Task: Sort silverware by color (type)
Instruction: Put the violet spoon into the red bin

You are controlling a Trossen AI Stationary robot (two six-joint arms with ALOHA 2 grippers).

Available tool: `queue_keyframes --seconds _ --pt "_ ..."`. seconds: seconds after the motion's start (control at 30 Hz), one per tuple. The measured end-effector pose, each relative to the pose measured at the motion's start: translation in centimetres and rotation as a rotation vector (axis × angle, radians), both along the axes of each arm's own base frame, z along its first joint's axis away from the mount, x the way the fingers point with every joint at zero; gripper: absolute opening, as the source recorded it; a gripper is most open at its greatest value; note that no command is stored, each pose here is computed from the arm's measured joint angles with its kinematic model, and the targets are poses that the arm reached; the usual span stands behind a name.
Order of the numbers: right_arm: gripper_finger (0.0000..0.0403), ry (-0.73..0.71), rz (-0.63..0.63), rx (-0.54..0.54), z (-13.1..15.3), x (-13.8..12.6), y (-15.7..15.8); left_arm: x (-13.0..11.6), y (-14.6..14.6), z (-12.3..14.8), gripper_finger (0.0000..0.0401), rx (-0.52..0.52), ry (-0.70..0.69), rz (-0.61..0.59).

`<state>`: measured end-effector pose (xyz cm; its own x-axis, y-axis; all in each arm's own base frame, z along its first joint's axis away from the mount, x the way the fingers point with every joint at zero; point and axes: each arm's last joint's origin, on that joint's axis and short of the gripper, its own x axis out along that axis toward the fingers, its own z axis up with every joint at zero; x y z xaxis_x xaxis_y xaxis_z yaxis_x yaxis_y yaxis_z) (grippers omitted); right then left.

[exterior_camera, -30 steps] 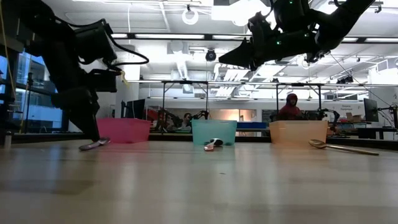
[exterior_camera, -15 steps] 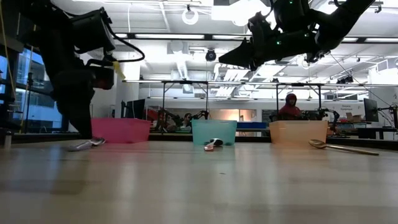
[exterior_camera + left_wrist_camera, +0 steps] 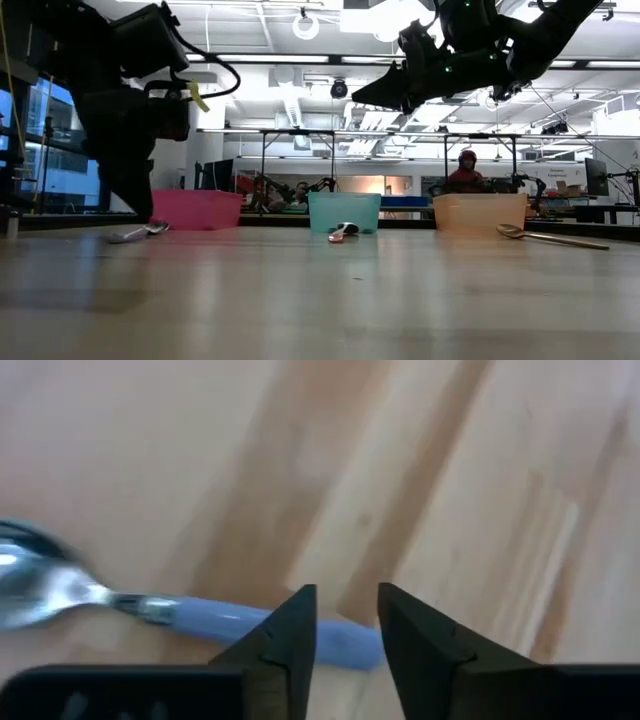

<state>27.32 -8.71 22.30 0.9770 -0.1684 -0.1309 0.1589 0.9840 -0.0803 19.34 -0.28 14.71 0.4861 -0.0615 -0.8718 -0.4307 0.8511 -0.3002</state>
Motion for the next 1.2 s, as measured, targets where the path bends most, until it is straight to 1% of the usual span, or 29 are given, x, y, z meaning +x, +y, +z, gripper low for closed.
queue_keyframes --seconds 0.1,0.23,0.37,0.47,0.67,0.8,0.9,0.97,1.07,1.13,1.2 --pt "0.0000 0.001 0.000 0.000 0.0 0.0 0.0 0.4 -0.8 -0.6 0.0075 -0.020 -0.006 -0.102" --pt "0.0000 0.002 0.000 0.001 0.0 0.0 0.0 0.8 -1.7 -1.4 0.0041 -0.035 0.012 -0.178" --pt "0.0000 0.006 0.000 0.002 -0.1 0.0 0.0 0.4 -2.0 -2.2 0.0011 -0.038 0.087 -0.189" --pt "0.0000 0.006 0.000 0.002 -0.1 0.0 0.0 0.2 -2.0 -2.3 0.0002 -0.036 0.127 -0.171" --pt "0.0000 0.006 0.000 0.002 -0.1 0.0 0.0 -1.0 -1.7 -1.8 0.0003 0.000 0.202 -0.093" --pt "0.0000 0.006 0.000 0.002 -0.1 0.0 0.0 -2.2 -1.2 -1.0 0.0003 0.090 0.273 -0.016" --pt "0.0000 0.006 0.000 0.002 -0.1 0.0 0.0 -2.0 -1.1 0.5 0.0007 0.140 0.225 0.031" --pt "0.0000 0.006 0.000 0.002 -0.1 0.0 0.0 -2.0 -1.0 1.3 0.0015 0.167 0.202 0.036" --pt "0.0000 0.006 0.000 0.002 -0.1 0.0 0.0 -1.6 -0.8 2.6 0.0032 0.223 0.129 0.049" --pt "0.0000 0.006 -0.001 0.002 -0.1 0.0 0.0 -1.6 -0.6 2.8 0.0047 0.274 0.123 0.060" --pt "0.0000 0.006 0.000 0.002 -0.1 0.0 0.0 -1.7 -0.1 2.6 0.0067 0.298 0.140 0.076"
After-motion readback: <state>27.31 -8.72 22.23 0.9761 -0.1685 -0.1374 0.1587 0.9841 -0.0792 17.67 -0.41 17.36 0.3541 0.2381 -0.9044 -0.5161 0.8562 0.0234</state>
